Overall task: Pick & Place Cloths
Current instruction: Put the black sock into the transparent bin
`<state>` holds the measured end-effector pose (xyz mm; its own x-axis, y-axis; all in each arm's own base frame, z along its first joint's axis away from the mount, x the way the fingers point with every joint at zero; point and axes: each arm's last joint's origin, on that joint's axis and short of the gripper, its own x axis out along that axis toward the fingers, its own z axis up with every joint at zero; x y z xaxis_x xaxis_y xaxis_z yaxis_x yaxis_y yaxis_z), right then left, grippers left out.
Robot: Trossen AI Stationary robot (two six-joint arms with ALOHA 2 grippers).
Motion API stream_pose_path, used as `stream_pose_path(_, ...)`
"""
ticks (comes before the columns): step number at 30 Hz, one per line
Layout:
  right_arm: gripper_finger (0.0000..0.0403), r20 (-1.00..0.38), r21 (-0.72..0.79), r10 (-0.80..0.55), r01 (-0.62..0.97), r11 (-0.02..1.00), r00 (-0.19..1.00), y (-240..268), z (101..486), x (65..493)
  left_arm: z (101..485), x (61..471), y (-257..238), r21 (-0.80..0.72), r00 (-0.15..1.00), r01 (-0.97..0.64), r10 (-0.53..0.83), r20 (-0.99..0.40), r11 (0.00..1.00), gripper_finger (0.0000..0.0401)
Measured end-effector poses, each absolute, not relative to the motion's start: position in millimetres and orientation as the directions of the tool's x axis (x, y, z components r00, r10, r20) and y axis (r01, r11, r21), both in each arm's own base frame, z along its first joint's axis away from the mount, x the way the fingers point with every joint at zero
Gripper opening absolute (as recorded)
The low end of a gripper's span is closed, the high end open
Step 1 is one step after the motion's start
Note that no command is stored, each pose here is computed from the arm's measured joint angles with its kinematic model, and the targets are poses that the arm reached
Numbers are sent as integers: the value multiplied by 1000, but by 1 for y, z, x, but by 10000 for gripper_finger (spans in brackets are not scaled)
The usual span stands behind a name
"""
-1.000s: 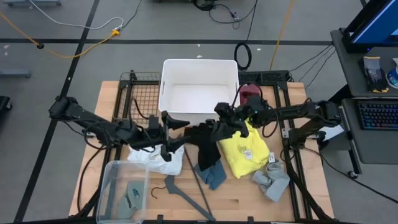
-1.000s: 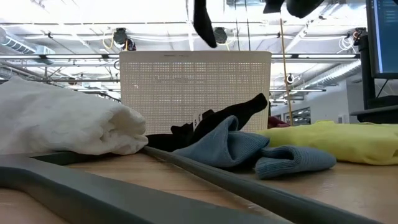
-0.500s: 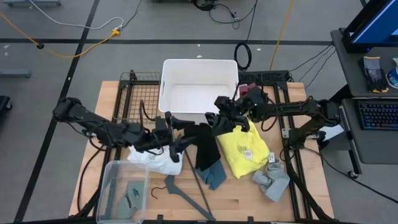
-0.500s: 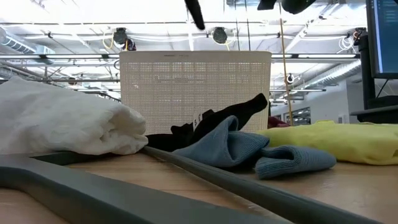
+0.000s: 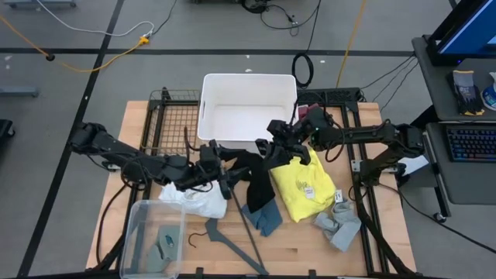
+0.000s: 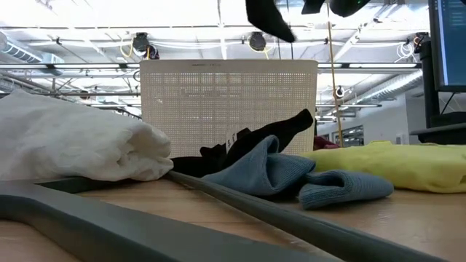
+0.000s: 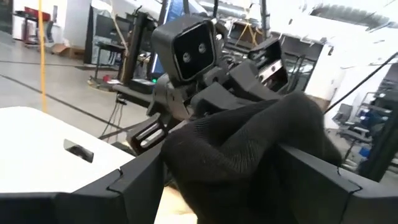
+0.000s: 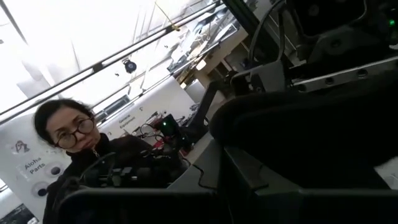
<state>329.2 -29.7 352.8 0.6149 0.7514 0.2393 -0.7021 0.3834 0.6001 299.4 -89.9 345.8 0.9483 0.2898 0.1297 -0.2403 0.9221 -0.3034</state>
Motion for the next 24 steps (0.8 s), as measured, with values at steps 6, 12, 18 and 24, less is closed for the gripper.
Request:
stream_pose_path(6, 0, 230, 599, 766, -707, 375, 601, -29, 352, 329, 349, 299, -92, -338, 961, -162, 226, 160, 927, 294)
stream_pose_path(12, 0, 220, 603, 766, -701, 380, 604, -30, 351, 329, 349, 301, -90, -344, 973, -96, 162, 167, 934, 294)
stream_pose_path(18, 0, 205, 594, 745, -685, 421, 635, -30, 347, 332, 349, 305, -80, -404, 982, 7, 70, 177, 915, 294)
stream_pose_path(24, 0, 210, 586, 718, -673, 451, 664, -33, 345, 334, 349, 307, -75, -409, 983, 49, 28, 180, 911, 278)
